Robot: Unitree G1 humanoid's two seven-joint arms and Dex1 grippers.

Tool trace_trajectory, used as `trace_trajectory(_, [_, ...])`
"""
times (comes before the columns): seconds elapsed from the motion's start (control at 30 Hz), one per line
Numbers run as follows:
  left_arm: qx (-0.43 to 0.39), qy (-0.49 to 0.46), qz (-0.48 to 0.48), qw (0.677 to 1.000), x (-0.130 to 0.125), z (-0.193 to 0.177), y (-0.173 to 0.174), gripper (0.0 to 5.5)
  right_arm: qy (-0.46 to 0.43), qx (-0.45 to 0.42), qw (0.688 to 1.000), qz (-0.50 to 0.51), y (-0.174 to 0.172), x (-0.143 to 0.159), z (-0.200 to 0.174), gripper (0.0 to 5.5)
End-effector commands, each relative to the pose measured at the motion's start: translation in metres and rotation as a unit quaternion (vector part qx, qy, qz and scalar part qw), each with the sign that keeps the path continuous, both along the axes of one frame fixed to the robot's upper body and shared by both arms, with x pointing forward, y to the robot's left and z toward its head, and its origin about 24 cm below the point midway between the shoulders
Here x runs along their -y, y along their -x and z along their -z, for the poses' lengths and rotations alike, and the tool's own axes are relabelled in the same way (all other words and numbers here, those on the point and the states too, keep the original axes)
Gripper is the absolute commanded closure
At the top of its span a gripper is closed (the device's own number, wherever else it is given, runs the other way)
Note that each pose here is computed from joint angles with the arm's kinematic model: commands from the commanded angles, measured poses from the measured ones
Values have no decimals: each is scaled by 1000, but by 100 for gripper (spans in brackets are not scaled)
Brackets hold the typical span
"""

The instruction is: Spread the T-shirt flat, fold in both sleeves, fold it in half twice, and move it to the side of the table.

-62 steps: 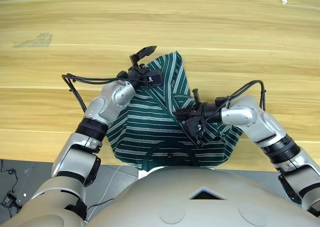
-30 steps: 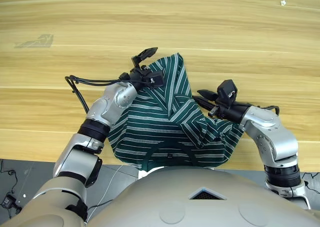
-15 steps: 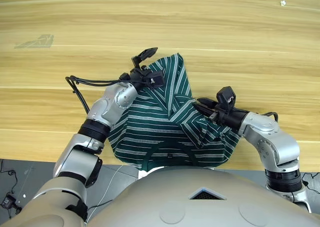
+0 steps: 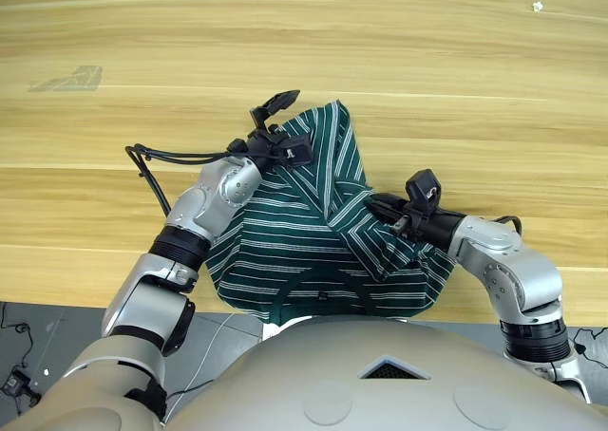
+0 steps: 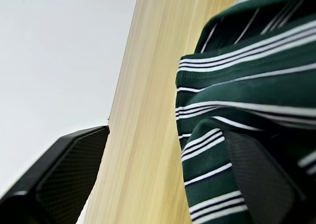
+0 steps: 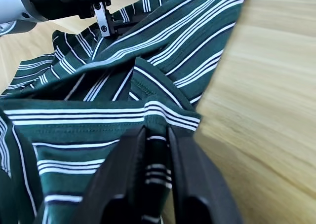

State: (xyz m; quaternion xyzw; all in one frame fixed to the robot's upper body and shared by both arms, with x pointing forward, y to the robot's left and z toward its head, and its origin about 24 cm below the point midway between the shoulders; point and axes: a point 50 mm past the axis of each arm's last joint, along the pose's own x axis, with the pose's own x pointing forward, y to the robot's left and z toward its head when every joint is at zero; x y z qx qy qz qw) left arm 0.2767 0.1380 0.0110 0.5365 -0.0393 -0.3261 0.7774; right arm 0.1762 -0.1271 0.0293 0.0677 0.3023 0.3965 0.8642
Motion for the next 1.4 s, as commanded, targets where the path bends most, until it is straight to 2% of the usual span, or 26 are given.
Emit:
trace_trajectory(0.03, [-42, -33, 0, 999, -4, 20, 10, 120, 13, 0, 1000, -5, 0, 1, 2, 541])
trace_trajectory(0.17, [-42, -33, 0, 999, -4, 20, 10, 120, 4, 15, 1000, -13, 0, -1, -4, 546])
trace_trajectory(0.4, [-44, -35, 1, 998, -3, 23, 10, 120, -18, 113, 993, -18, -20, -2, -37, 546])
trace_trajectory(0.6, [-43, -38, -7, 998, -7, 24, 8, 120, -4, 199, 980, 26, -52, 18, -65, 546])
trace_trajectory(0.7, [-38, -40, -28, 998, -16, 23, 3, 120, 17, 225, 972, 62, -70, 35, -71, 546])
trace_trajectory(0.87, [-9, -24, -129, 991, -47, 7, -22, 120, 51, 254, 959, 112, -102, 63, -77, 546])
trace_trajectory(1.03, [-17, -8, -186, 982, -60, 9, -30, 120, 84, 253, 956, 121, -135, 71, -68, 546])
trace_trajectory(1.17, [-34, 3, -205, 978, -58, 14, -35, 120, 106, 243, 957, 117, -166, 66, -60, 546])
trace_trajectory(1.3, [-34, 28, -204, 978, -50, 13, -40, 120, 119, 238, 958, 105, -196, 45, -56, 546])
trace_trajectory(1.4, [-35, 37, -197, 979, -43, 13, -41, 120, 162, 241, 952, 98, -210, 34, -53, 546])
